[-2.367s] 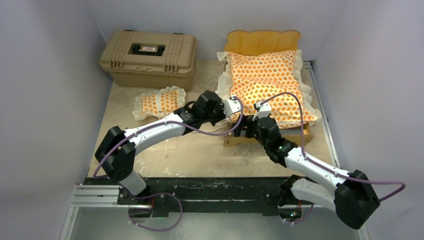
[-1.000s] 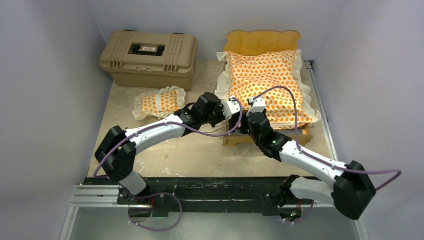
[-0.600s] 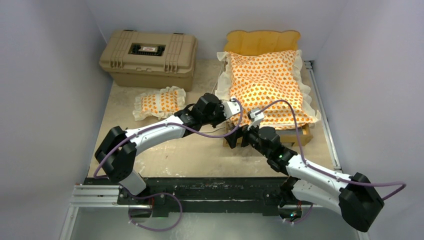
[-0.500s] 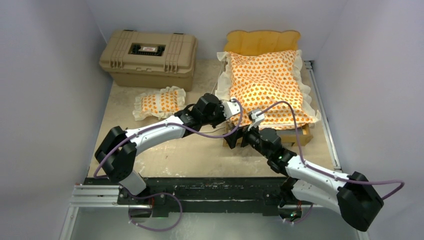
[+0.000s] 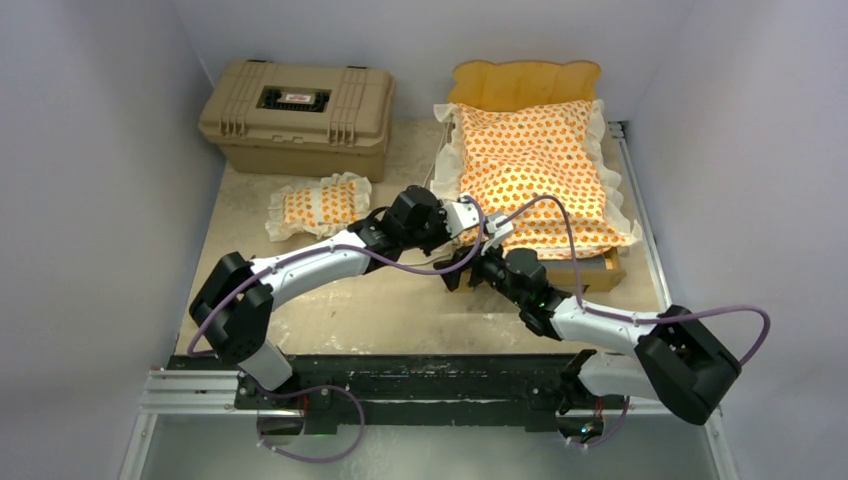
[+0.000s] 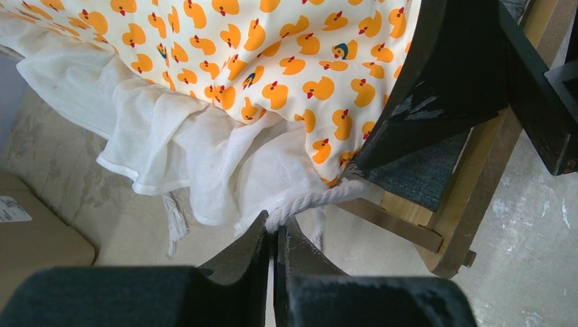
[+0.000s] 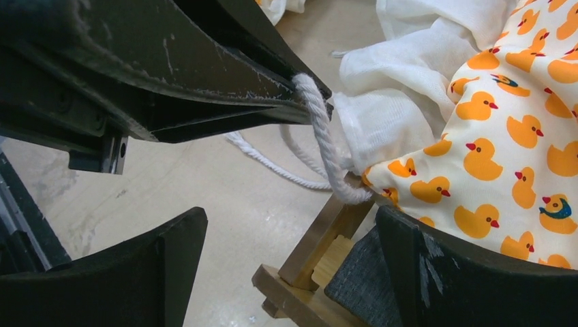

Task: Set up the pet bed
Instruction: Cross the ropes on the bed frame.

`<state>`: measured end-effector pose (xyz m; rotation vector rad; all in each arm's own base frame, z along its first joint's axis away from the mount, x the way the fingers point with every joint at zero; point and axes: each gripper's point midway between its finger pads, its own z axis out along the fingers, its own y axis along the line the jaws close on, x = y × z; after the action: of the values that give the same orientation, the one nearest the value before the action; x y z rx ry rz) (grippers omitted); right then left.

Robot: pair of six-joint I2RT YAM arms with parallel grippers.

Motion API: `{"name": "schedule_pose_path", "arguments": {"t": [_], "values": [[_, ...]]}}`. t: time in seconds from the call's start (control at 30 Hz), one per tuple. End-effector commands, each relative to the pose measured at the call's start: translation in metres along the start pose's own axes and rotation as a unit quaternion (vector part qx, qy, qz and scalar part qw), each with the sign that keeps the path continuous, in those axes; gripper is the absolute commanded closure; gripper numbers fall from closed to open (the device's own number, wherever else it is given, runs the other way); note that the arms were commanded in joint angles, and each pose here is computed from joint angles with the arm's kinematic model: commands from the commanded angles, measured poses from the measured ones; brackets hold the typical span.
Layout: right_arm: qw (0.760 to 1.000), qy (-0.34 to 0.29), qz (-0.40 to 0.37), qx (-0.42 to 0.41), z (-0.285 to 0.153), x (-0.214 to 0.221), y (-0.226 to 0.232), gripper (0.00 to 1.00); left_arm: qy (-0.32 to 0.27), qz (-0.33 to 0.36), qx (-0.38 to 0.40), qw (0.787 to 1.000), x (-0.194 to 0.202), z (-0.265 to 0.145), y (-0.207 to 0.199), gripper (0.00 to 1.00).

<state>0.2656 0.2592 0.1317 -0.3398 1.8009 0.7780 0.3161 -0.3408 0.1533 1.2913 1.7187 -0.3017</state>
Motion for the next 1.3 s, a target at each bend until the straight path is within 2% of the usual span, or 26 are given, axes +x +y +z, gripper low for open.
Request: {"name": "schedule_pose_path", "arguments": {"t": [0.0,0.13,0.4,0.8,0.9,1.03,1.17,1.27], "values": [[0.999,-0.037,-0.017,0.007,0.011,-0.025,0.000,0.01,-0.028,-0.008,0.008,1.000,-0.018,-0.006,0.001,1.00],[0.999,-0.035,-0.019,-0.021,0.015,-0.023,0.009,0.01,-0.030,-0.009,0.008,0.999,-0.019,-0.007,0.002,1.00],[0.999,0.012,-0.002,-0.050,0.028,-0.002,0.019,0.01,-0.030,-0.014,0.016,0.999,-0.019,-0.006,-0.002,1.00],[0.997,0.068,0.024,0.020,0.037,0.010,-0.001,0.01,-0.039,-0.023,0.021,0.999,-0.024,-0.007,-0.003,1.00],[0.996,0.077,0.027,0.028,0.038,0.010,-0.002,0.01,-0.044,-0.030,0.023,0.998,-0.028,-0.008,-0.003,0.96],[0.997,0.070,0.034,0.025,0.037,0.007,0.000,0.01,-0.048,-0.043,0.015,0.998,-0.031,-0.014,-0.001,0.83],[0.996,0.074,0.035,0.028,0.037,0.009,-0.001,0.01,-0.065,-0.062,-0.005,0.996,-0.039,-0.031,0.006,0.50],[0.996,0.073,0.037,0.027,0.037,0.006,0.000,0.01,-0.087,-0.080,-0.027,0.993,-0.048,-0.053,0.015,0.40]]}}
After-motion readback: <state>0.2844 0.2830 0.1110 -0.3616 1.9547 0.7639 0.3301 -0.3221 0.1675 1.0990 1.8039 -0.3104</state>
